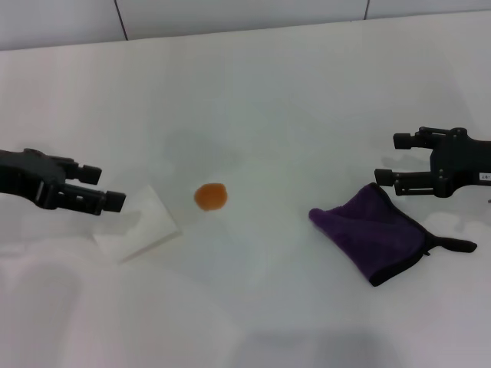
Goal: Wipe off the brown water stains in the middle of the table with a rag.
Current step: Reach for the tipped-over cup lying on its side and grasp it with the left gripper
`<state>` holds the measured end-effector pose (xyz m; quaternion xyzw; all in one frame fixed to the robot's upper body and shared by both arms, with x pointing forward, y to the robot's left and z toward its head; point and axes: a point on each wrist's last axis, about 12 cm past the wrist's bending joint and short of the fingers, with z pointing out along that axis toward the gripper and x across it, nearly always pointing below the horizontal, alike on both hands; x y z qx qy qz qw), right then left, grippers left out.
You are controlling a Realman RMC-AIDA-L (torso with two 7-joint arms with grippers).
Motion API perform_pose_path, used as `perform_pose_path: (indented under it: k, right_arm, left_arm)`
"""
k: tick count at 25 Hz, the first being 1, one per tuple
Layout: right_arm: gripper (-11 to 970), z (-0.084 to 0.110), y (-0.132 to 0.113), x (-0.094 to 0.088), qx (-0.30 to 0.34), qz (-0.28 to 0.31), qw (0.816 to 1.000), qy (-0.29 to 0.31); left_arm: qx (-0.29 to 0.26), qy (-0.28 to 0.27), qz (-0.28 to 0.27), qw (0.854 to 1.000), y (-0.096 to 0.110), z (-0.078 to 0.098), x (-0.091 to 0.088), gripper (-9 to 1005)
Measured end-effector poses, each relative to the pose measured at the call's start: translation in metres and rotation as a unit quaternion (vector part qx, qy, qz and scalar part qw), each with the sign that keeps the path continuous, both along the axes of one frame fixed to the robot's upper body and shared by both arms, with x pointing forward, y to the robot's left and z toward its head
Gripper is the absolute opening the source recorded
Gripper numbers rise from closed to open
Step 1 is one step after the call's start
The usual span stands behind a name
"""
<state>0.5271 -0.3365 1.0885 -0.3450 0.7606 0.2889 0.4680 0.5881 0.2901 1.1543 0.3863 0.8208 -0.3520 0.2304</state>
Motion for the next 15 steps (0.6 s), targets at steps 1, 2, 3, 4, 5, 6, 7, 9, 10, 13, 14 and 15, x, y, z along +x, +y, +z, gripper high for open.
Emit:
perform_pose_path:
  k: [1,2,3,4,5,6,7,9,10,13,14,15]
  right_arm:
    - [827,0.000,0.000,0.000,0.000,0.000,1.000,0.000]
    - [827,0.000,0.000,0.000,0.000,0.000,1.000,0.000]
    - [827,0.000,0.000,0.000,0.000,0.000,1.000,0.000]
    - [827,0.000,0.000,0.000,0.000,0.000,1.000,0.000]
    - [827,0.000,0.000,0.000,0.000,0.000,1.000,0.000]
    - [827,0.000,0.000,0.000,0.000,0.000,1.000,0.000]
    - [827,0.000,0.000,0.000,0.000,0.001,1.000,0.000]
    - [828,0.000,0.001,0.000,0.001,0.001,1.000,0.000]
    - [828,0.000,0.001,0.001,0.001,0.001,1.000,0.000]
    - [828,0.000,0.001,0.001,0.001,0.001,1.000,-0.001]
    - [828,0.000,0.002,0.001,0.001,0.001,1.000,-0.001]
    - [828,0.000,0.002,0.001,0.001,0.001,1.000,-0.001]
  left_arm:
    - [0.009,0.006,-0.004,1.000,0.000,0.002,0.001,860]
    - [0.019,0.013,-0.008,1.000,-0.002,0.004,0.003,860]
    - [0.028,0.018,-0.012,0.999,-0.003,0.007,0.005,860]
    - [0.035,0.023,-0.016,0.999,-0.004,0.008,0.005,860]
    - [0.044,0.028,-0.020,0.998,-0.005,0.009,0.006,859]
    - [0.052,0.033,-0.024,0.998,-0.006,0.011,0.008,859]
    - [0.060,0.037,-0.029,0.997,-0.008,0.013,0.009,859]
    - [0.074,0.041,-0.037,0.996,-0.011,0.016,0.011,858]
    - [0.078,0.041,-0.039,0.995,-0.012,0.018,0.012,858]
    - [0.087,0.038,-0.046,0.994,-0.015,0.022,0.016,857]
    - [0.090,0.038,-0.047,0.994,-0.015,0.023,0.016,857]
    - [0.096,0.039,-0.049,0.993,-0.016,0.024,0.017,857]
